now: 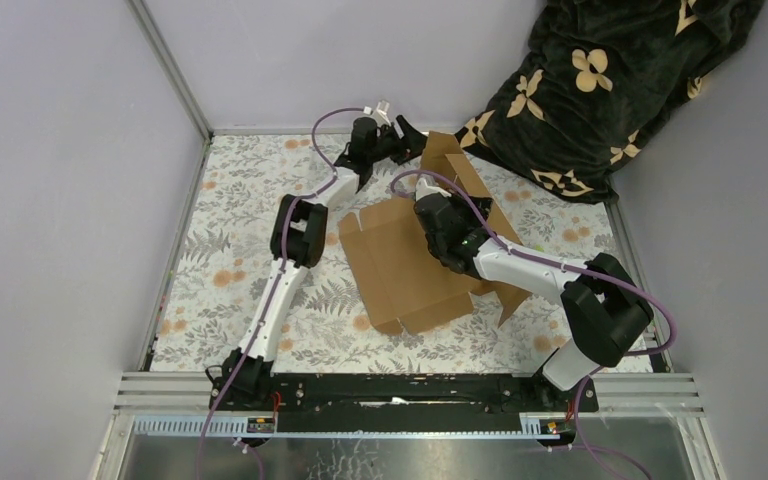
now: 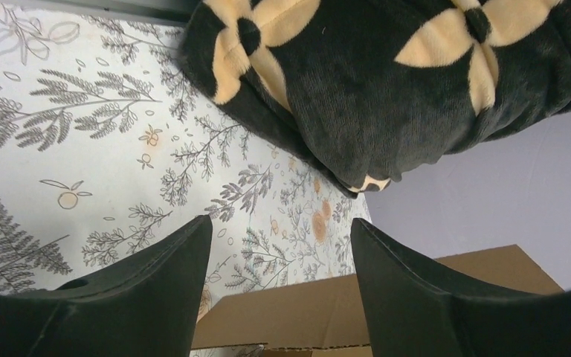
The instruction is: Fold the paper box
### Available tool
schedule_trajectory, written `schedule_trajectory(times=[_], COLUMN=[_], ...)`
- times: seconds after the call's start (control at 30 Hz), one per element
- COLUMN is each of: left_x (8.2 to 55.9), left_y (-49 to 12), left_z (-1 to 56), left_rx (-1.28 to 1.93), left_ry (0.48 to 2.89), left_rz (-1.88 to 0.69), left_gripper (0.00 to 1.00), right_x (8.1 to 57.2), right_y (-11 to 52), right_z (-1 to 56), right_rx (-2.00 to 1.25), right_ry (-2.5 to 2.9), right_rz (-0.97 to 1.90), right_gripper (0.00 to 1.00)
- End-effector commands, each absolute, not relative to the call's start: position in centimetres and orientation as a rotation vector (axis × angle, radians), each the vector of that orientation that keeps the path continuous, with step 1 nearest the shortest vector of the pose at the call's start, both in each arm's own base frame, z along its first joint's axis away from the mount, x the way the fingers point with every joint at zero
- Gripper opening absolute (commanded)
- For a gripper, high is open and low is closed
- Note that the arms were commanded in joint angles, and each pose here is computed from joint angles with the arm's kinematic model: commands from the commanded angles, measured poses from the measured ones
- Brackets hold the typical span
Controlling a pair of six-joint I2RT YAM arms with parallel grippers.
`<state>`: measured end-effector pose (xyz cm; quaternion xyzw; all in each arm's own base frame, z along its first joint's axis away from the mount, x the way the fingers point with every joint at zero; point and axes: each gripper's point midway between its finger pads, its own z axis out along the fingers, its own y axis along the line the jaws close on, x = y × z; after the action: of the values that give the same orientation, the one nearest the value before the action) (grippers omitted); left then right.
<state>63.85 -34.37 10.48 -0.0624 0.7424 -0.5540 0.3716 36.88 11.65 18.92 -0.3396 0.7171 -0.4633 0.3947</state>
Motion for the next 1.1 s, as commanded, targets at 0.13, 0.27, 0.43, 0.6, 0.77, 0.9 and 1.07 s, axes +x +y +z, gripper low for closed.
schedule_trajectory(times=[0.13, 0.27, 0.43, 0.6, 0.77, 0.9, 1.07], left_x=[61.1, 60.6, 60.0, 59.1, 58.5, 58.2, 57.1], left_y=[-36.6, -36.7, -36.8, -36.6, -36.5, -36.5, -36.9], left_z=[9.8, 9.9, 10.4, 11.2, 12.1, 12.8, 13.5], left_rx=[-0.036, -0.014, 0.019, 0.051, 0.069, 0.082, 0.116], left_ry=[1.881, 1.867, 1.850, 1.818, 1.799, 1.791, 1.787], left_rz=[-1.490, -1.508, -1.535, -1.545, -1.548, -1.553, -1.556], left_gripper=[0.74, 0.73, 0.73, 0.72, 0.72, 0.71, 0.70], right_x=[36.7, 36.7, 36.8, 37.0, 37.1, 37.1, 37.1], right_y=[12.0, 12.1, 12.1, 12.2, 12.2, 12.2, 12.2], right_z=[19.0, 18.6, 18.1, 17.8, 17.8, 17.8, 17.9], right_rx=[-0.816, -0.823, -0.836, -0.835, -0.828, -0.817, -0.806], right_ry=[1.808, 1.809, 1.810, 1.809, 1.808, 1.806, 1.803], right_rz=[-1.146, -1.146, -1.161, -1.175, -1.186, -1.189, -1.190], right_gripper=[0.00, 0.00, 0.00, 0.00, 0.00, 0.00, 0.00])
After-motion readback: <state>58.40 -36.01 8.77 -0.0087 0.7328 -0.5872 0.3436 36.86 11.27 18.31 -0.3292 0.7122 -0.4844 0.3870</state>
